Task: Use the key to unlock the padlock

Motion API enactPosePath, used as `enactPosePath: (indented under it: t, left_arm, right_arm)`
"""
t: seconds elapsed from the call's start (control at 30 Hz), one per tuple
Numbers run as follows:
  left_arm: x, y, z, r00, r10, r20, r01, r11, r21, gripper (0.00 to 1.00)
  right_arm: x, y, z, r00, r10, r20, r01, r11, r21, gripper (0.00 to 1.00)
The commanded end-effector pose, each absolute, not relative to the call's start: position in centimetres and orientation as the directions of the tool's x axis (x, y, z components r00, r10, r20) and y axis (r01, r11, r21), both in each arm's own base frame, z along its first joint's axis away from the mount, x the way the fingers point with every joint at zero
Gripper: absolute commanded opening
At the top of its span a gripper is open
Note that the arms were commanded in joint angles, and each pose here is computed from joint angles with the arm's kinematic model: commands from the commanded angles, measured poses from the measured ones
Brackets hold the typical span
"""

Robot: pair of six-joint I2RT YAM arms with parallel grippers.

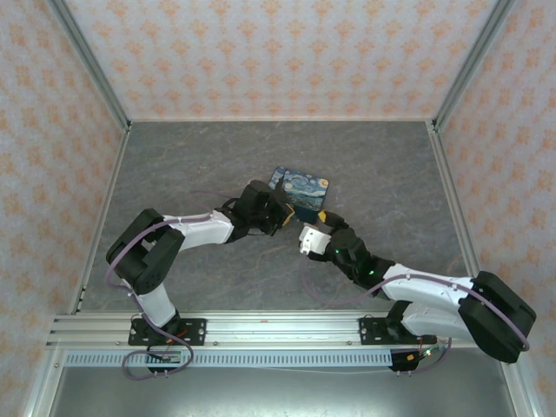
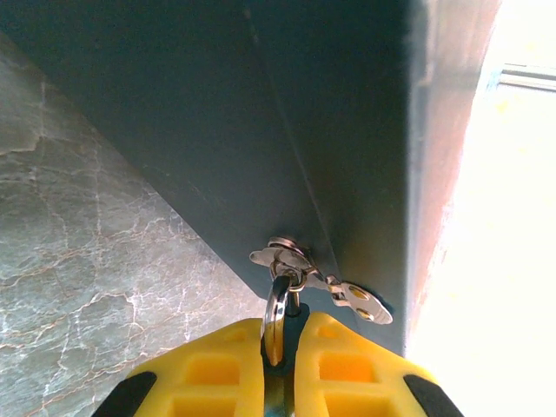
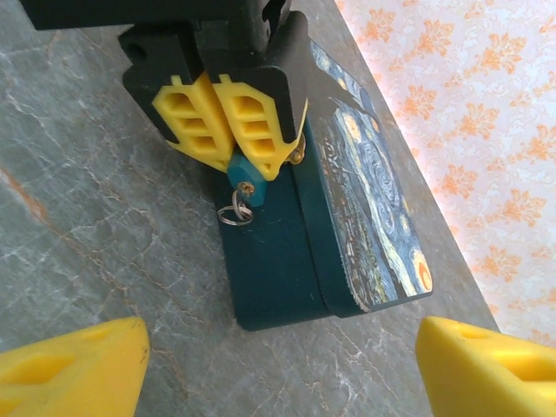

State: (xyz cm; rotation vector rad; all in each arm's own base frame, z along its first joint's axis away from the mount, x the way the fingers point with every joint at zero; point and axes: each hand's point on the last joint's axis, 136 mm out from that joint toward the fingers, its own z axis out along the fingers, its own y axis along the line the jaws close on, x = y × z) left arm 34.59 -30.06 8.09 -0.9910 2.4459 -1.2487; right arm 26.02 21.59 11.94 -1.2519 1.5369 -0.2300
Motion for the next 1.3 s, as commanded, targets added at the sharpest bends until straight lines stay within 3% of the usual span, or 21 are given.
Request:
enactPosePath:
  t: [0.0,0.2,0.73,1.27]
  left_arm:
    - [35.2,-31.4,11.1,-0.768,-0.634,0.088,-0.405,0.376,-0.833,0.0]
    - [35.1,-31.7,11.3,-0.772,-0.629,0.088,-0.4,0.373,-0.837,0.0]
    - [35.0,-31.9,11.2,-0.775,-0.626,0.089,-0.401,0.377,-0.835,0.0]
    - [34.9,-32.0,11.1,-0.777,-0.622,0.092,-0.402,0.38,-0.833,0.0]
  right_arm:
    - [27.1,21.9,13.5,0.174,-0.79,-0.587,-0.506,0.44,-0.742,0.77]
    - [27.4,23.1,12.0,0.153,-0.783,-0.603,-0.561,0.433,-0.706,0.66]
    - [29.0,25.6,10.8,0.15,-0.766,-0.625,-0.578,0.445,-0.684,0.47]
    - [29.5,25.8,10.2,0.139,-0.764,-0.63,-0.575,0.455,-0.68,0.36]
